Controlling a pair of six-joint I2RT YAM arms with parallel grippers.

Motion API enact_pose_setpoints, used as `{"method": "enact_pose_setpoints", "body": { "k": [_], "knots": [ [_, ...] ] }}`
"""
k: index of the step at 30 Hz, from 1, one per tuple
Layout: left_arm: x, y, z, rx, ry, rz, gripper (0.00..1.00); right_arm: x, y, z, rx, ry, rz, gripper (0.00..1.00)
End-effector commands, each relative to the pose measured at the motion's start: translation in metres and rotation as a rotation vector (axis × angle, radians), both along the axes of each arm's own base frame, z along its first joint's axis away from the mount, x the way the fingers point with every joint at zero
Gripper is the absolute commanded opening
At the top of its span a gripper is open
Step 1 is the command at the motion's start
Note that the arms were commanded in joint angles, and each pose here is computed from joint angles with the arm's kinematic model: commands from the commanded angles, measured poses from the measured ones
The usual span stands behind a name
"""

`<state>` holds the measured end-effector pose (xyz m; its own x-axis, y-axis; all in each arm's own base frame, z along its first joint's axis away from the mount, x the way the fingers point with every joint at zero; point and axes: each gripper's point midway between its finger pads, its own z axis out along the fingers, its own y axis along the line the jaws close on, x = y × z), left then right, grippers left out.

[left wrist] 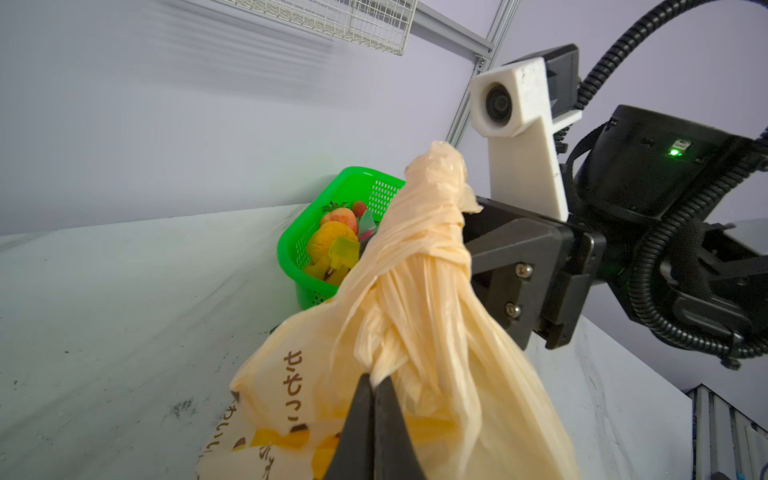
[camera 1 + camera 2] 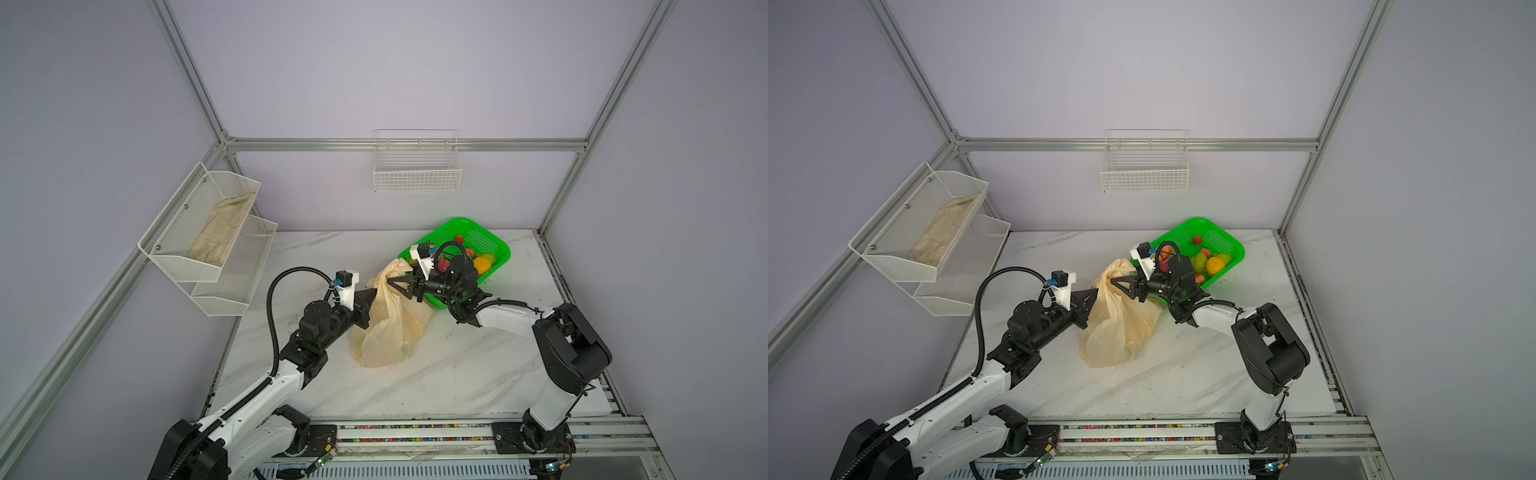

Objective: Place the fake fruits into the plastic bag and tie a complex knot

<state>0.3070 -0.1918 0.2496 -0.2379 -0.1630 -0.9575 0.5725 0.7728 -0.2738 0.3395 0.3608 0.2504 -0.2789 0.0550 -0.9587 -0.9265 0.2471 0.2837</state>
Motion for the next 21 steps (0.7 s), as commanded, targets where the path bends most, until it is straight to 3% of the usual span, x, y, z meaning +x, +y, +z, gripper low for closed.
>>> {"method": "enact_pose_setpoints", "body": {
  "k": [1,13,21],
  "knots": [
    [0.001,-0.001,0.024,-0.016,-0.075,-0.014,0.0,0.003,-0.015,-0.004,-0.056,-0.025,-0.081,0.55],
    [0.001,-0.006,0.024,-0.016,-0.079,-0.044,0.0,-0.008,-0.056,0.02,-0.082,-0.055,-0.173,0.69],
    [0.0,-0.007,0.024,-0.019,-0.082,-0.05,0.0,-0.016,-0.049,0.041,-0.071,-0.072,-0.101,0.62]
  ]
}}
